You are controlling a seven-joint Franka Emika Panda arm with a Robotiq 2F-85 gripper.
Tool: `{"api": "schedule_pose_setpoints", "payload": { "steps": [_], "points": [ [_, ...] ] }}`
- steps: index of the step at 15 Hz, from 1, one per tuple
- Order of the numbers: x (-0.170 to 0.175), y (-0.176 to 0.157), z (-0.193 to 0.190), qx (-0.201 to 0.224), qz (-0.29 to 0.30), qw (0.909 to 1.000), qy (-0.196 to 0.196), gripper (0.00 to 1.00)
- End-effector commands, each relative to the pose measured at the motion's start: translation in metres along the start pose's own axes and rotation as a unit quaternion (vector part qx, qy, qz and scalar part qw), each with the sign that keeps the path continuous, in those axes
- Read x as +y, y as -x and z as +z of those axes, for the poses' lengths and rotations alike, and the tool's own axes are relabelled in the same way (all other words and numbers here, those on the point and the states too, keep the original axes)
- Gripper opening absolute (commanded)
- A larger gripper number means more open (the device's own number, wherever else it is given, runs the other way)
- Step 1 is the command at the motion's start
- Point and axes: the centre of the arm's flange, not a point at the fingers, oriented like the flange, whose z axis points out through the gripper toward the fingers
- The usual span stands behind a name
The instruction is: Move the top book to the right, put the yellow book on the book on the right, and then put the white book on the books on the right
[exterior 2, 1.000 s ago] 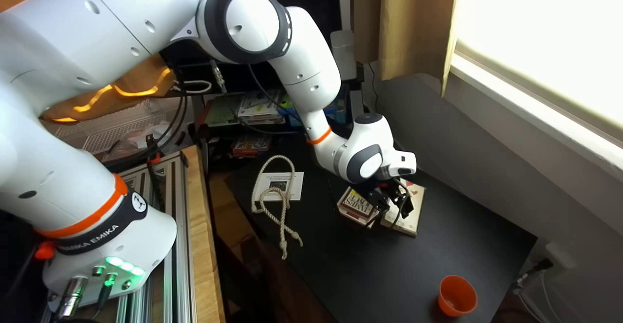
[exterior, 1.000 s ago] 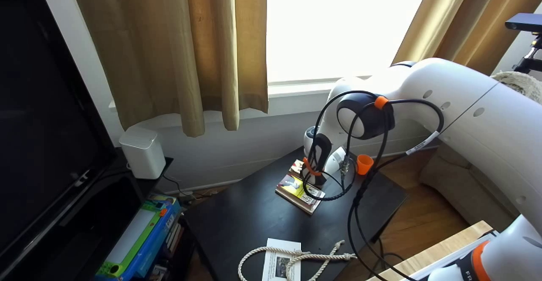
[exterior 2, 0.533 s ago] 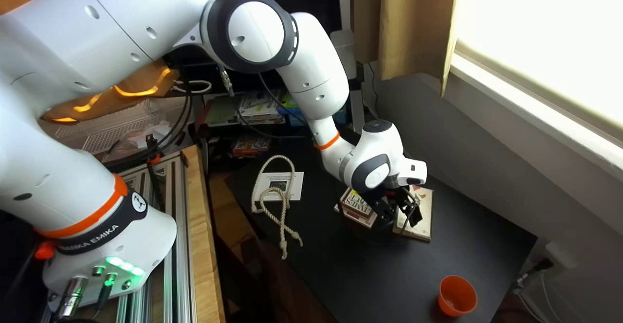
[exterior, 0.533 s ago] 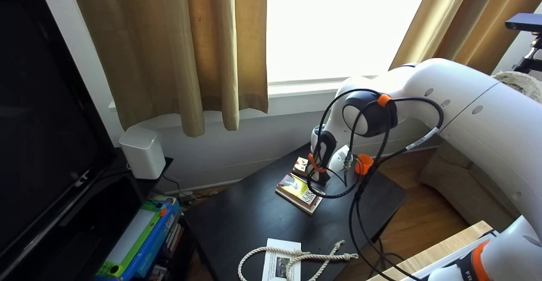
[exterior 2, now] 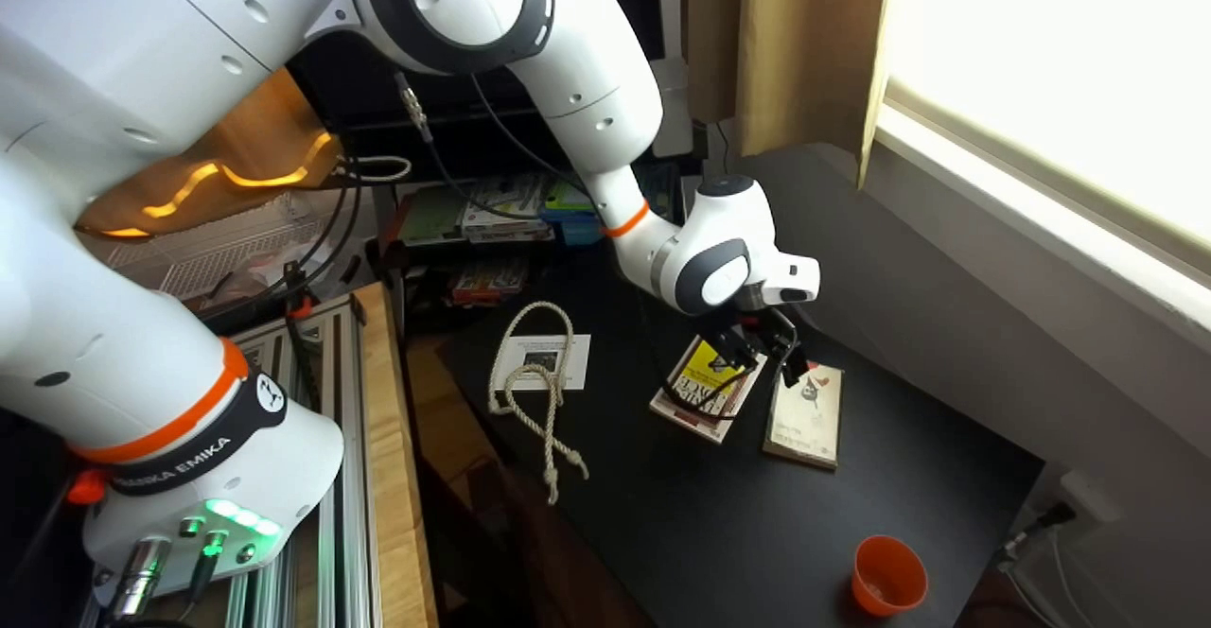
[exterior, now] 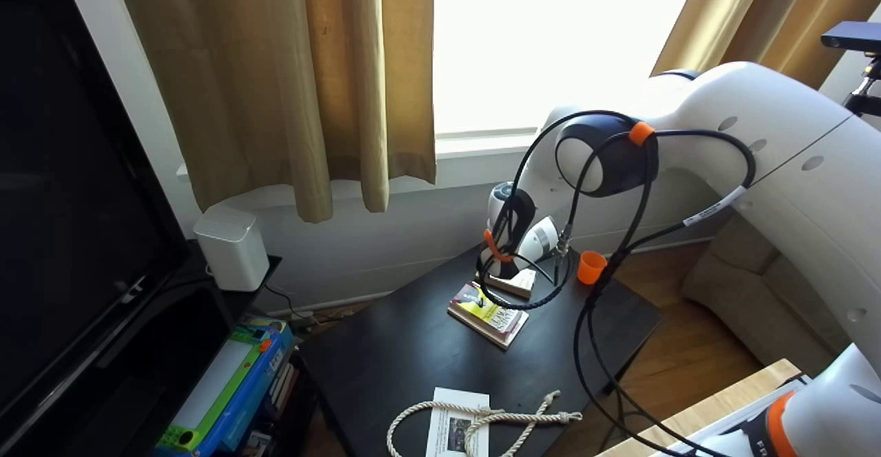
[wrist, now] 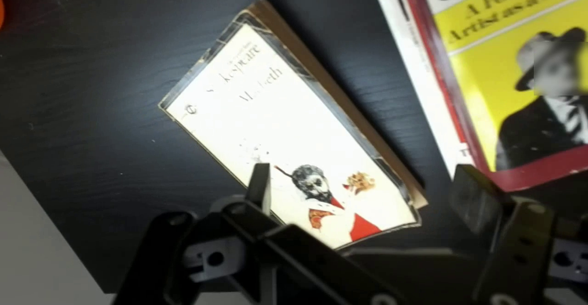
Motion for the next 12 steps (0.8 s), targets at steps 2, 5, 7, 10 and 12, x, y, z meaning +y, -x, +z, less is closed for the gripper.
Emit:
{"api": "schedule_pose_setpoints", "payload": {
  "steps": [2,5,7,10,12],
  "points": [
    [-0.052,0.001,-0.026,-0.035,0.021,0.9989,-0.025,1.00],
    [-0.084,-0.003,-0.021,-0.048,0.024,0.9982,-0.029,1.00],
    [-0.099,-0.004,-0.015,-0.057,0.023,0.9977,-0.028,1.00],
    [-0.114,-0.006,-0.002,-0.068,0.027,0.9970,-0.025,1.00],
    [-0.121,-0.007,0.008,-0.071,0.036,0.9966,-0.019,1.00]
  ]
}}
